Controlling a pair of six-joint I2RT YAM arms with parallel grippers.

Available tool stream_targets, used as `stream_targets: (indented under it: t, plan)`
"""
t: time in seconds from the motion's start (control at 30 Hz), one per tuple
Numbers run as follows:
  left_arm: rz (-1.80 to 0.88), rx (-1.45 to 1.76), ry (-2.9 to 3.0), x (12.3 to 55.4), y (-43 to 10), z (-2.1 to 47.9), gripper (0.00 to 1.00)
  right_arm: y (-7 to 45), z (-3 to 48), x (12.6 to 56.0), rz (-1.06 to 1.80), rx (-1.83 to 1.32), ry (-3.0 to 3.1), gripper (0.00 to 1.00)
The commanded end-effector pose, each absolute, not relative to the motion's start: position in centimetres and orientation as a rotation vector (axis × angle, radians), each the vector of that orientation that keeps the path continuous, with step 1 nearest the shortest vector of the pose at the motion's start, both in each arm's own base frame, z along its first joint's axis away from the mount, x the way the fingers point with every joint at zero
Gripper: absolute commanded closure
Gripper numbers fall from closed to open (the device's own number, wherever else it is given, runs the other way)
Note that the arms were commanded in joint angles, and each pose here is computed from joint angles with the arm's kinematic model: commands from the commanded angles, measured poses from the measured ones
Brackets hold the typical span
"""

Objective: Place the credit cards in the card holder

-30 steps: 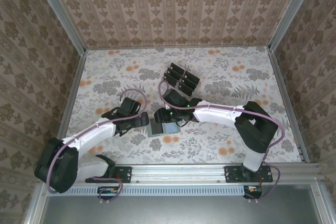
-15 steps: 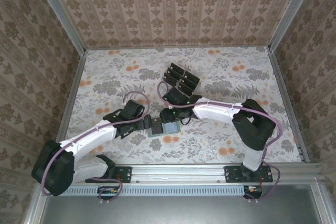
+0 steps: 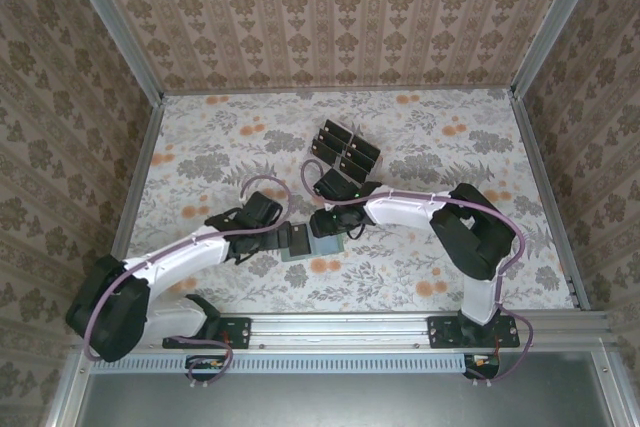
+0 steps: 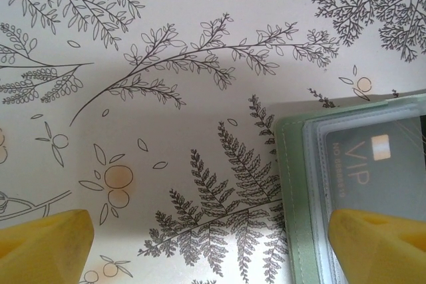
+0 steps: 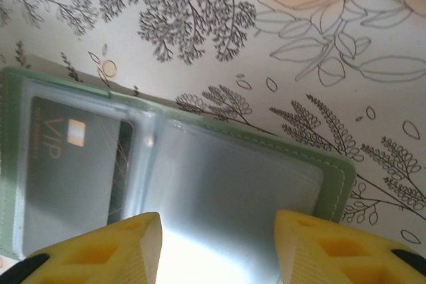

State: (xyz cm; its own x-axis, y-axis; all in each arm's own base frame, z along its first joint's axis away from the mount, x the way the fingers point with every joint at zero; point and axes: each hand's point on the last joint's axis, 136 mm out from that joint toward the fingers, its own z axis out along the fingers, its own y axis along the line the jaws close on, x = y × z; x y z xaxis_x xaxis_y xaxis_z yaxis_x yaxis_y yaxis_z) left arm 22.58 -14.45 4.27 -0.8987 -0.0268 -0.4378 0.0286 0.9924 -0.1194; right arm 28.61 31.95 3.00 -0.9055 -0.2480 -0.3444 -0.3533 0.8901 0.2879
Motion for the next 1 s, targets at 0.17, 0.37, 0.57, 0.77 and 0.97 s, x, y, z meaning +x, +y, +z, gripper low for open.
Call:
stream_targets:
  t: [0.17, 0.37, 0.57, 0.77, 0.97]
  plan:
    - [-0.207, 0.008, 2.641, 24.1, -15.9, 5.3, 0.00, 31.7, 2.6, 28.4, 0.485, -0.450, 2.783, 0.51]
    - [-0.216, 0.038, 2.627, 23.8, -16.4, 5.4, 0.00, 32.5, 1.7, 28.1, 0.545, -0.414, 2.814, 0.50]
    - [-0.238, 0.056, 2.607, 23.3, -16.7, 5.5, 0.00, 34.2, 1.6, 27.6, 0.710, -0.324, 2.836, 0.50]
    - [-0.271, 0.084, 2.577, 22.6, -17.2, 5.7, 0.00, 35.1, 1.1, 27.3, 0.805, -0.236, 2.855, 0.50]
    - [-0.305, 0.110, 2.529, 21.9, -17.4, 6.3, 0.00, 35.1, 0.9, 27.3, 0.835, -0.154, 2.865, 0.49]
